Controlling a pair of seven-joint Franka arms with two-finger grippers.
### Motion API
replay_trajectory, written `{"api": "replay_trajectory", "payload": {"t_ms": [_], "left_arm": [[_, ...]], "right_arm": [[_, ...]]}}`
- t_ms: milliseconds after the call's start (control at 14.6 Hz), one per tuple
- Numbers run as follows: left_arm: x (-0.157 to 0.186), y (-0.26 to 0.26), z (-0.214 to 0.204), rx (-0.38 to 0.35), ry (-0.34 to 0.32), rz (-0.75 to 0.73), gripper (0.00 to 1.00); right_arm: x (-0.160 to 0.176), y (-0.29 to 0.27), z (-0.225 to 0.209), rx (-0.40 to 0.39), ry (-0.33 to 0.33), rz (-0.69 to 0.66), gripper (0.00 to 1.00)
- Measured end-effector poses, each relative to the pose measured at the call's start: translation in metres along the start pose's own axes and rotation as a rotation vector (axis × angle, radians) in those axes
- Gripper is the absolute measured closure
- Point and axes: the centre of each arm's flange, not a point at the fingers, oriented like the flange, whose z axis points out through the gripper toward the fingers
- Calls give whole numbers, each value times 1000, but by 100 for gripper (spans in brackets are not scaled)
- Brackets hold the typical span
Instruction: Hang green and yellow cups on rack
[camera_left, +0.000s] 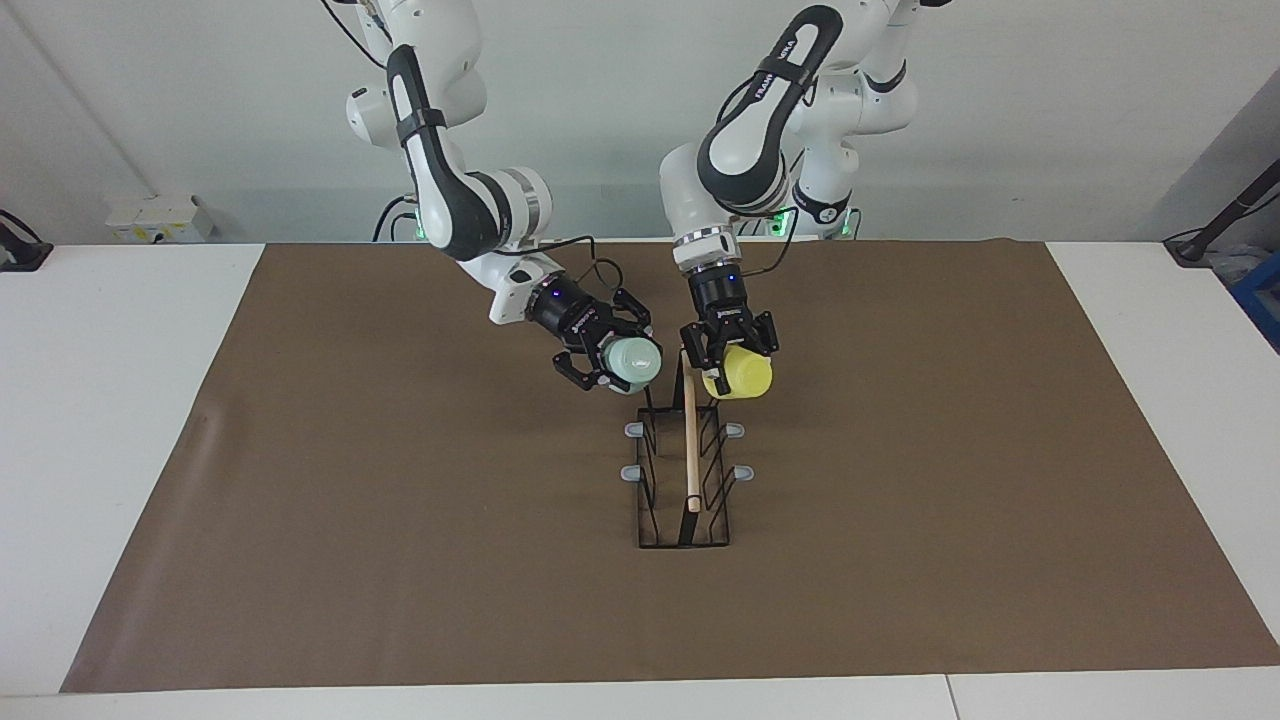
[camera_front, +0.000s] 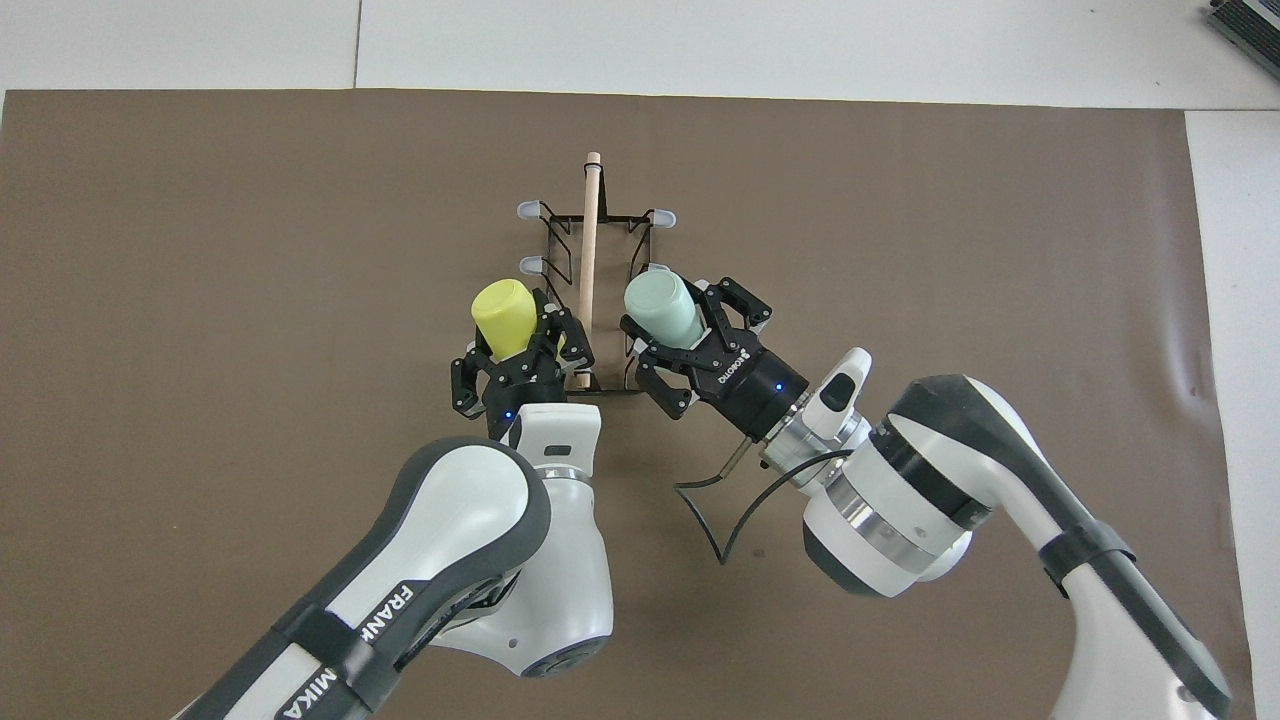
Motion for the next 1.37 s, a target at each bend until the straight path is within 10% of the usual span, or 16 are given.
{"api": "replay_trajectory", "payload": {"t_ms": [206, 1029, 1372], "left_arm": [[1, 0, 0, 3, 6, -3, 0], [50, 29, 1, -1, 5, 107, 0], [73, 28, 12, 17, -107, 257, 0]], "right_arm": [[-9, -1, 10, 8, -12, 0, 33], [-19, 5, 8, -21, -61, -9, 33], [-19, 4, 8, -22, -64, -9, 0]]}}
